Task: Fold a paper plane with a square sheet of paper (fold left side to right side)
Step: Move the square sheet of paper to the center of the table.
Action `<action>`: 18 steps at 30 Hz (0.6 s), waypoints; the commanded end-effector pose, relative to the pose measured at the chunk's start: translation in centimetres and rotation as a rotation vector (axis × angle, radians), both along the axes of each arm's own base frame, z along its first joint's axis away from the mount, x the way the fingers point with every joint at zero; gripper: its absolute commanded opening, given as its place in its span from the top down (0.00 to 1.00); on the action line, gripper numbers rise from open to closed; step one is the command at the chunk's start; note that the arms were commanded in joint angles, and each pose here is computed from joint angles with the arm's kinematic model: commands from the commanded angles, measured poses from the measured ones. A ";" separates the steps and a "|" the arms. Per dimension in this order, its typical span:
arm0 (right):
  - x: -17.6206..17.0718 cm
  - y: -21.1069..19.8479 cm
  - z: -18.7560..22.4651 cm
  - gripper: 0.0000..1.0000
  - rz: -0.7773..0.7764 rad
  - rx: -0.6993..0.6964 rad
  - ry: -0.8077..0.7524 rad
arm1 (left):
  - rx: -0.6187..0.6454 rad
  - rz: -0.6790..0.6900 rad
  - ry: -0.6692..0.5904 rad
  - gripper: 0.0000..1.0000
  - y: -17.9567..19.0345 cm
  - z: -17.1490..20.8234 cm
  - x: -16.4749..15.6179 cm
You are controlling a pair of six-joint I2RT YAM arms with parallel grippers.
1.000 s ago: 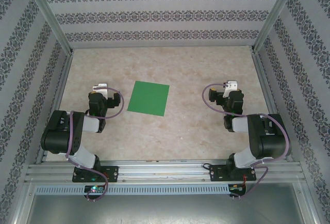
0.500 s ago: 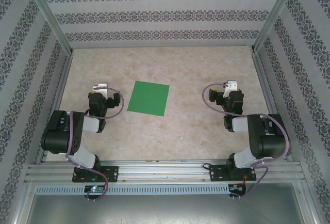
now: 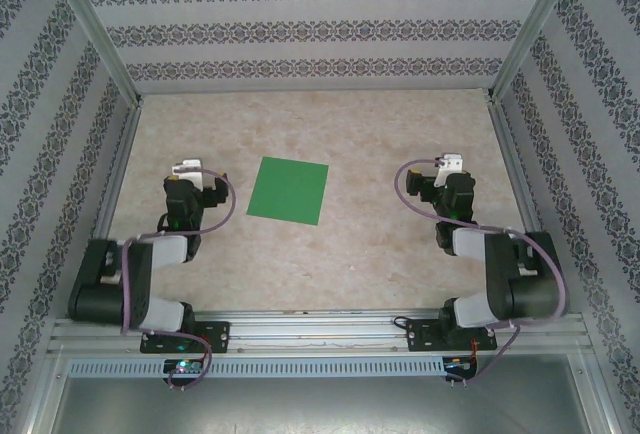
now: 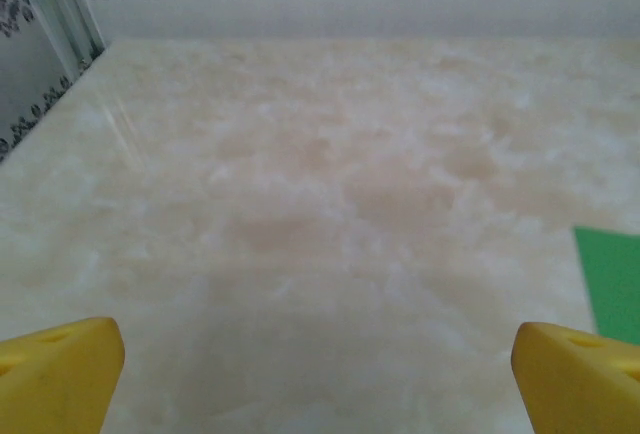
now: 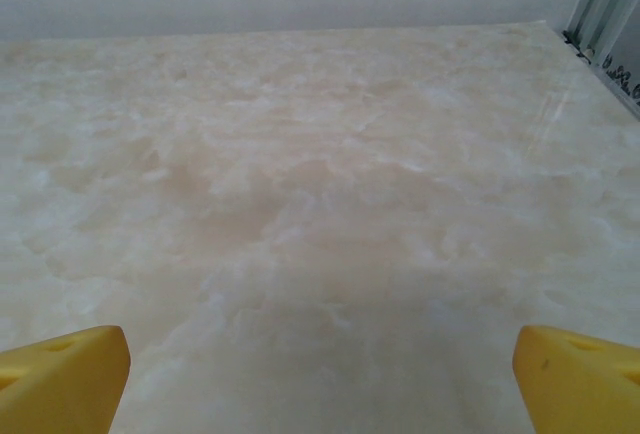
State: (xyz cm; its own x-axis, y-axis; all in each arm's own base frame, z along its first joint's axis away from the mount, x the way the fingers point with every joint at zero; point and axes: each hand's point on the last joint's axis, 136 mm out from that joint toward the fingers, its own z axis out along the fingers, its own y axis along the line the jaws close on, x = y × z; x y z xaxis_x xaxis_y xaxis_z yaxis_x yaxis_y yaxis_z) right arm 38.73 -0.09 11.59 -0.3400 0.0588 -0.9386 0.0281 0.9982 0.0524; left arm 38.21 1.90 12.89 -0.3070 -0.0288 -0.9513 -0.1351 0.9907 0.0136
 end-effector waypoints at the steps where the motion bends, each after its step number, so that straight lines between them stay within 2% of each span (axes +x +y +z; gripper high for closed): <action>1: -0.5 -0.3 2.5 0.02 -0.041 0.081 0.052 | -0.108 0.002 0.095 0.00 -0.4 2.6 -0.3; 6: -2.7 2.1 4.3 0.02 0.011 0.279 0.230 | -0.399 -0.102 0.344 0.00 -4.7 2.6 -1.5; 11: -5.3 5.6 5.5 0.02 0.069 0.537 0.426 | -0.589 -0.190 0.564 0.03 -9.5 1.3 -3.5; 14: -6.6 7.1 4.7 0.02 0.089 0.629 0.494 | -0.615 -0.293 0.622 0.07 -12.9 0.8 -3.9; 18: -7.9 7.9 2.8 0.02 0.085 0.644 0.511 | -0.584 -0.420 0.672 0.13 -17.0 -1.6 -3.6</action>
